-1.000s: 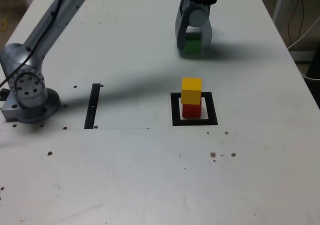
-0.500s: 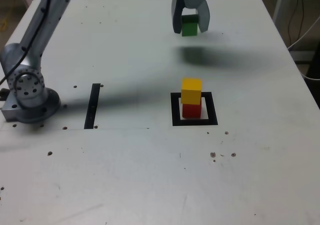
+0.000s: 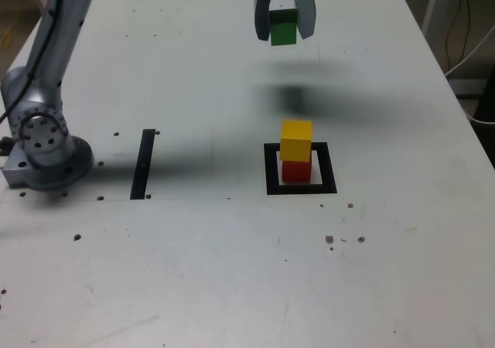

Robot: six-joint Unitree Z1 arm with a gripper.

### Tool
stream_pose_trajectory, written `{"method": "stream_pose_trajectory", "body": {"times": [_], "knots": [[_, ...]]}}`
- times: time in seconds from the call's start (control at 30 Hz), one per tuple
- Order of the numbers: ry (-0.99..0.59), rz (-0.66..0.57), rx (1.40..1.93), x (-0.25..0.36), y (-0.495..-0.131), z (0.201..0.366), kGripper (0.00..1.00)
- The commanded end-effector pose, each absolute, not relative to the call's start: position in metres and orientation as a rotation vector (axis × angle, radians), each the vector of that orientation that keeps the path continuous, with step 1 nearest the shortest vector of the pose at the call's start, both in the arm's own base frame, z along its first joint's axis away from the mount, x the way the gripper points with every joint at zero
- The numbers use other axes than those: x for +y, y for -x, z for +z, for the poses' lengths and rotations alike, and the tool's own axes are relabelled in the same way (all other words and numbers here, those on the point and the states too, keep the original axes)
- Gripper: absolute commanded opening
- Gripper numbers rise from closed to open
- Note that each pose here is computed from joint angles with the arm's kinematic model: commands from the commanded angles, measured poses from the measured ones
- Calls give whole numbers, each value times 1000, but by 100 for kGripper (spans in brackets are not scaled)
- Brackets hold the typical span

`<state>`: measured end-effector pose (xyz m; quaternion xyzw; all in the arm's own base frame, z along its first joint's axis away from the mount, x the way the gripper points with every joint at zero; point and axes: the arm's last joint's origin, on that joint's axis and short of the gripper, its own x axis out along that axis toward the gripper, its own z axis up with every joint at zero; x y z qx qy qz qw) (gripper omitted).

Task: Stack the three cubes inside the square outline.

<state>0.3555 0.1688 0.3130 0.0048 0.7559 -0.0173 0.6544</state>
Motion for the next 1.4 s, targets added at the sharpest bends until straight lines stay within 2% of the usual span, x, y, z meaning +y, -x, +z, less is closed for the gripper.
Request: {"method": "stream_pose_trajectory", "body": {"times": [0.0, 0.37, 0.77, 1.1, 1.37], "knots": [[-11, -60, 1712, 151, -351, 321, 30], [-23, -132, 1718, 86, -347, 330, 30], [-77, -170, 1734, 23, -345, 331, 30], [-99, -181, 1735, -16, -347, 328, 30], [-91, -196, 1743, -32, -354, 318, 30]]}}
